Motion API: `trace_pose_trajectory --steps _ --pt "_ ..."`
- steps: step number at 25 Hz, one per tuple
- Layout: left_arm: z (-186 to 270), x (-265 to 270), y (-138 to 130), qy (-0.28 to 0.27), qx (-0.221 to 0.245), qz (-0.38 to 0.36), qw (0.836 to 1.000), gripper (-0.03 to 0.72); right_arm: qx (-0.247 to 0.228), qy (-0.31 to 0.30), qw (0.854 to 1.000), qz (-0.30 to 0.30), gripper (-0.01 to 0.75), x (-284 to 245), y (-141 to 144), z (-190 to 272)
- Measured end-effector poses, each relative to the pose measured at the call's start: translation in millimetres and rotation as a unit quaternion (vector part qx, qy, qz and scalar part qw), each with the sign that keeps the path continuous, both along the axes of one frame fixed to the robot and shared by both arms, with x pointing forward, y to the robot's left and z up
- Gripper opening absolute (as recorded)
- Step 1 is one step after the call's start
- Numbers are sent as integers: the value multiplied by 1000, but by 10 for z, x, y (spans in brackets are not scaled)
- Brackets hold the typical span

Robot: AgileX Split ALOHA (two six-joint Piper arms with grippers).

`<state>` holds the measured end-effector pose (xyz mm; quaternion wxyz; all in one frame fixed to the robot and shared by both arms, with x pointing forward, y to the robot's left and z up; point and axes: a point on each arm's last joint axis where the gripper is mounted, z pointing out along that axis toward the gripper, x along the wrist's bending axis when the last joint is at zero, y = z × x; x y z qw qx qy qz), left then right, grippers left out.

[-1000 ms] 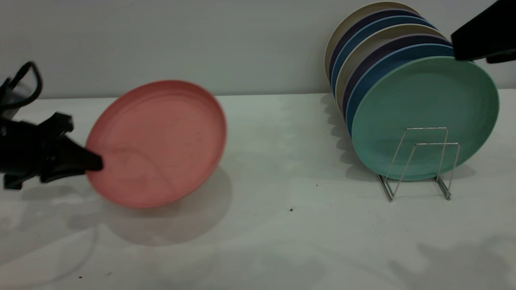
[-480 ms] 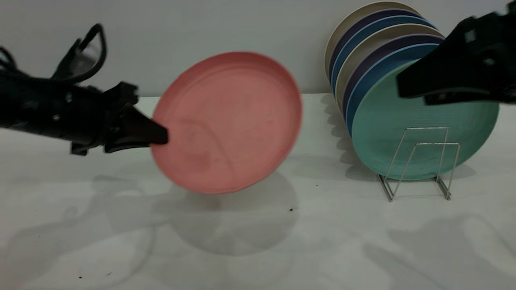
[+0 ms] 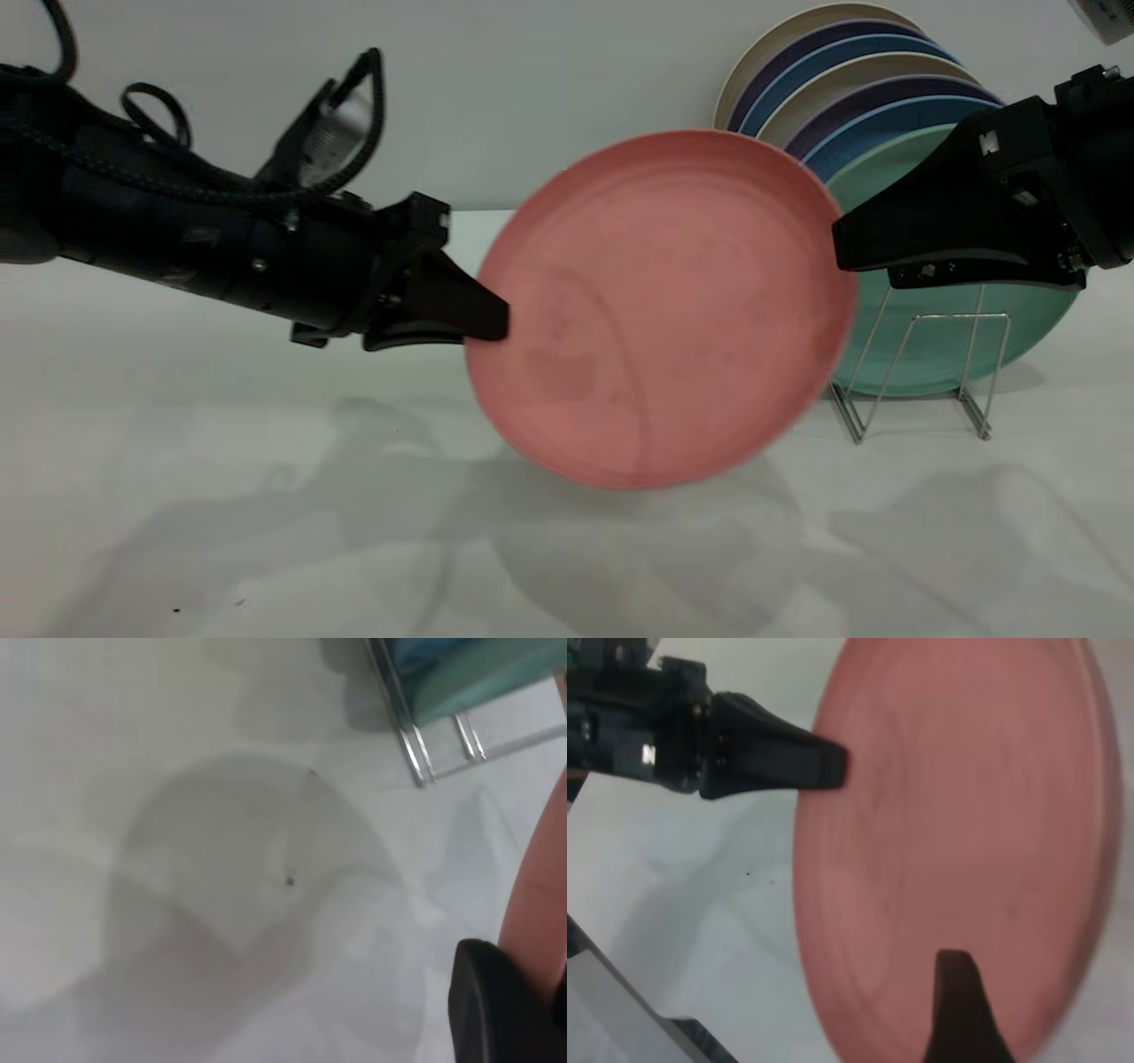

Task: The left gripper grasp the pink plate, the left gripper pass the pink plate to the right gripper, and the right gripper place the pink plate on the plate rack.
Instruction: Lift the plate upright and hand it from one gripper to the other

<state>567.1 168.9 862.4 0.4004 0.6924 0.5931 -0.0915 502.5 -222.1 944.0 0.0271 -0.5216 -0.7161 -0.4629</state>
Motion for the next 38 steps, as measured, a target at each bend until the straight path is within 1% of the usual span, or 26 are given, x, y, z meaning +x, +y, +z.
trace_pose_trajectory --steps 3,8,11,17,19,25,28,30,32,35,37,38 --pt "28 0 -104 -3 -4 -11 1000 14 2 0 1000 -2 486 3 0 2" --pt "81 8 -257 -10 -11 -24 1000 14 3 0 1000 -7 421 8 -3 3" --pt "106 12 -306 -14 -17 -32 999 14 3 0 1000 -8 382 10 -6 3" --pt "146 -12 -353 -10 -47 -48 998 14 4 0 1000 -10 356 13 -8 4" --pt "149 -14 -355 -10 -49 -49 998 14 4 0 1000 -10 331 13 -8 4" --pt "147 -15 -354 -11 -48 -51 997 16 -3 1 1000 -22 147 27 -26 -4" --pt "148 -15 -355 -11 -48 -51 997 34 -15 2 999 -35 104 42 -59 -24" --pt "149 -17 -359 -11 -49 -52 997 70 -21 2 999 -39 101 47 -69 -31" --pt "149 -19 -359 -11 -49 -53 997 135 -26 2 999 -40 100 48 -75 -36" --pt "147 -4 -317 -12 -47 -52 997 294 -43 -9 999 -25 100 45 -81 -45" --pt "156 31 -234 -10 -55 -43 998 416 -59 -20 998 -11 100 40 -86 -54" --pt "159 55 -176 -8 -58 -35 998 460 -70 -26 997 -4 100 38 -92 -62"
